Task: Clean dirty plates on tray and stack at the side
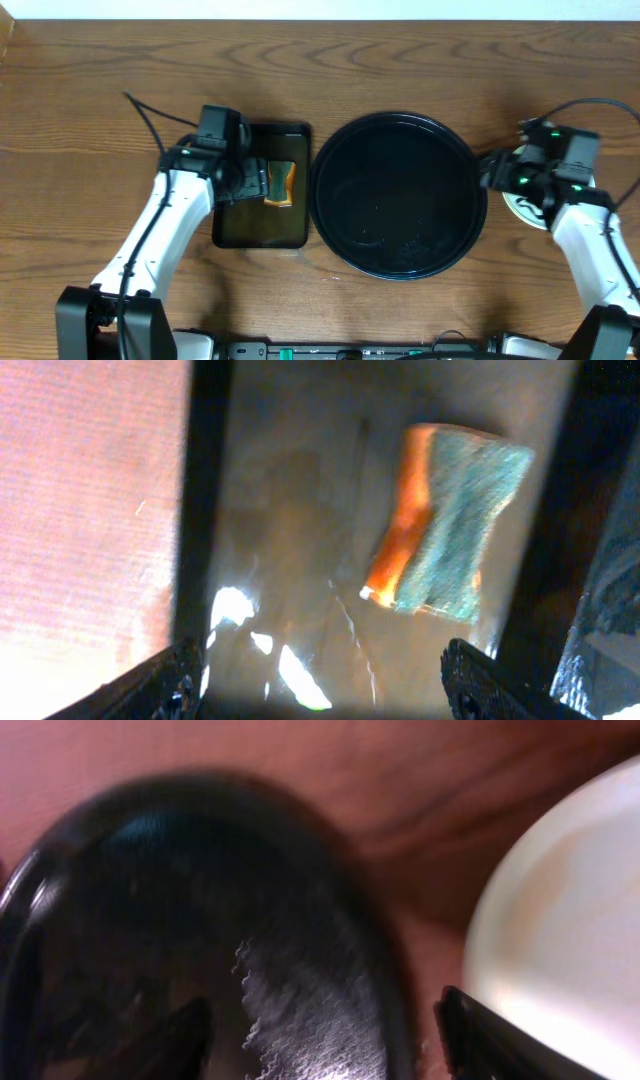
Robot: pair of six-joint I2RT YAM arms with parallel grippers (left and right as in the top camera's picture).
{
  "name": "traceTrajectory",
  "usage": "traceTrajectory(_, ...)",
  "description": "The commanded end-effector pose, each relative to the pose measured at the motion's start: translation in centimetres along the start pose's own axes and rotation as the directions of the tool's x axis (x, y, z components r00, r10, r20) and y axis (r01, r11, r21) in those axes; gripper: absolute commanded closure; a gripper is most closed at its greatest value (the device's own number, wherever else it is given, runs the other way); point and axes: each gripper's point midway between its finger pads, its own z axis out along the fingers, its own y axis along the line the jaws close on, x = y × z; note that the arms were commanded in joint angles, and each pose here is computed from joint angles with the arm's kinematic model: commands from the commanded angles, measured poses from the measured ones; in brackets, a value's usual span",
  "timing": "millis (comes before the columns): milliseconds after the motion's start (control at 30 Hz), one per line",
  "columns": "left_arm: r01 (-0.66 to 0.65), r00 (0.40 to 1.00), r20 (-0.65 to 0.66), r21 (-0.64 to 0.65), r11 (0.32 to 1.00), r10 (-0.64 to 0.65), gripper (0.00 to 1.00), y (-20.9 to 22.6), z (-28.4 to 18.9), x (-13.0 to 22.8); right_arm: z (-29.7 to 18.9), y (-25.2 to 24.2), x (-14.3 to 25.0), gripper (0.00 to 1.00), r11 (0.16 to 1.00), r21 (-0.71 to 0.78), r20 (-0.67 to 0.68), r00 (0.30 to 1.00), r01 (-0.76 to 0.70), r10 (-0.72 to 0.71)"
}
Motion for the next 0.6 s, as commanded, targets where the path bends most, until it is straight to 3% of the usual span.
traceTrajectory(0, 0.050, 0.997, -0.050, -0.029, 0.998, -0.051, 0.23, 1.1, -1.0, 0.9, -0.2, 1.3, 1.8, 0.01, 0.997, 0.036, -0.078, 0.995, 0.071, -0.068)
traceTrajectory(133, 0.050, 0.989, -0.137, -0.059, 0.997, -0.057, 0.23, 1.7, -1.4, 3.1, -1.7, 2.0, 4.0, 0.01, 0.995, 0.048, -0.146, 0.986, 0.084, -0.077)
traceTrajectory(300, 0.057, 0.987, -0.145, -0.043, 0.997, -0.063, 0.23, 1.7, -2.1, 4.5, -4.9, 1.5, 4.4, 0.01, 0.991, 0.128, -0.115, 0.993, 0.038, -0.023)
traceTrajectory(567, 0.042, 0.998, 0.039, 0.029, 0.999, -0.043, 0.23, 1.5, -5.9, 4.9, -10.3, 2.4, 3.7, 0.01, 0.988, 0.134, 0.087, 0.992, 0.077, -0.089)
